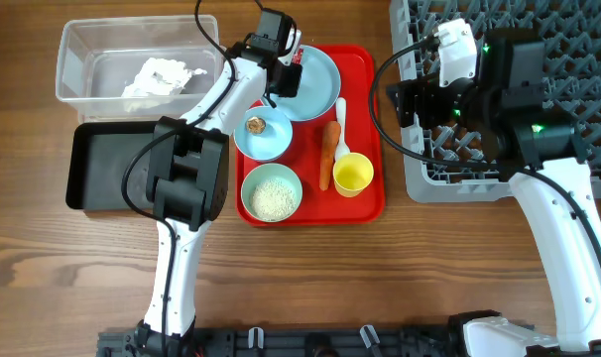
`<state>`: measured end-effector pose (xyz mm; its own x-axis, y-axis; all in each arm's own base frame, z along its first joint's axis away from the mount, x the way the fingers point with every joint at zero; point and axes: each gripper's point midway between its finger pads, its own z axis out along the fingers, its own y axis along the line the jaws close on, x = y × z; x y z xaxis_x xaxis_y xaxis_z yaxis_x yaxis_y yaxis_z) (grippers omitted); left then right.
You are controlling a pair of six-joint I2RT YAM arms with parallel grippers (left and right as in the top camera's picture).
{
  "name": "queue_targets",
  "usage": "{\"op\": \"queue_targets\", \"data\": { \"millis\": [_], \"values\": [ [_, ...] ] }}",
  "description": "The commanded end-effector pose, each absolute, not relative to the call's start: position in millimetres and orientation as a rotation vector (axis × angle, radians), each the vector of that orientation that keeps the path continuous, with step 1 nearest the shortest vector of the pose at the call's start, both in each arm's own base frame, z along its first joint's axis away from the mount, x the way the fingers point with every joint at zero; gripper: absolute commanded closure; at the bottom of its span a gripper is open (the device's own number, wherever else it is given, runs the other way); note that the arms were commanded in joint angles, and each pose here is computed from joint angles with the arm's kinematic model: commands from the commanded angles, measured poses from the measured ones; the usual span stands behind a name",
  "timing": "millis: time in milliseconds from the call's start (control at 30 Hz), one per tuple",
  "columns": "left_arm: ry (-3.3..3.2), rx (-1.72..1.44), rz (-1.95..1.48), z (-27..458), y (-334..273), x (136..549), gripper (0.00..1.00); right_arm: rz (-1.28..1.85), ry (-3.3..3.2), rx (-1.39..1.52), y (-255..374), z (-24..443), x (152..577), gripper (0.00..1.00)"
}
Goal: Sort waste into correct bins and load items into the dishwasher rack
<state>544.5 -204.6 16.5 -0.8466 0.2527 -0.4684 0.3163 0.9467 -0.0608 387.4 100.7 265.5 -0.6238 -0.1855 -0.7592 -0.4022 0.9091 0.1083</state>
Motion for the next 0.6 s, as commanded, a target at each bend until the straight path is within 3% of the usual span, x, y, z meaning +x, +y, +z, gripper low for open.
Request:
{"op": "queue_targets", "data": {
  "millis": [0, 33, 167, 367, 433, 567],
  "values": [
    [2.660, 0.400, -0.166, 3.4, -199.2, 543.1, 0.88, 0.353, 2.243, -0.407, 100.9, 271.4, 390.9, 0.04],
    [2.661, 0.398, -0.167, 3.3, -199.4, 542.9, 0.96, 0.351, 2.243, -0.409, 100.9, 271.2, 391.0, 0.05],
    [2.616, 0.396, -0.179, 28.1, -202.7, 547.1, 0.96, 0.351, 2.241, -0.409, 101.0, 271.6, 391.1, 0.05],
    [2.468, 0.360, -0.205, 166.6, -189.4, 533.1, 0.96, 0.353, 2.246, -0.407, 100.9, 270.6, 390.4, 0.05],
    [2.465, 0.322, -0.191, 209.4, -166.7, 510.9, 0.96, 0.356, 2.250, -0.404, 100.9, 270.2, 389.8, 0.05],
    [2.550, 0.179, -0.054, 231.3, -101.1, 482.0, 0.96, 0.355, 2.251, -0.404, 100.8, 270.0, 389.7, 0.05]
  ]
}}
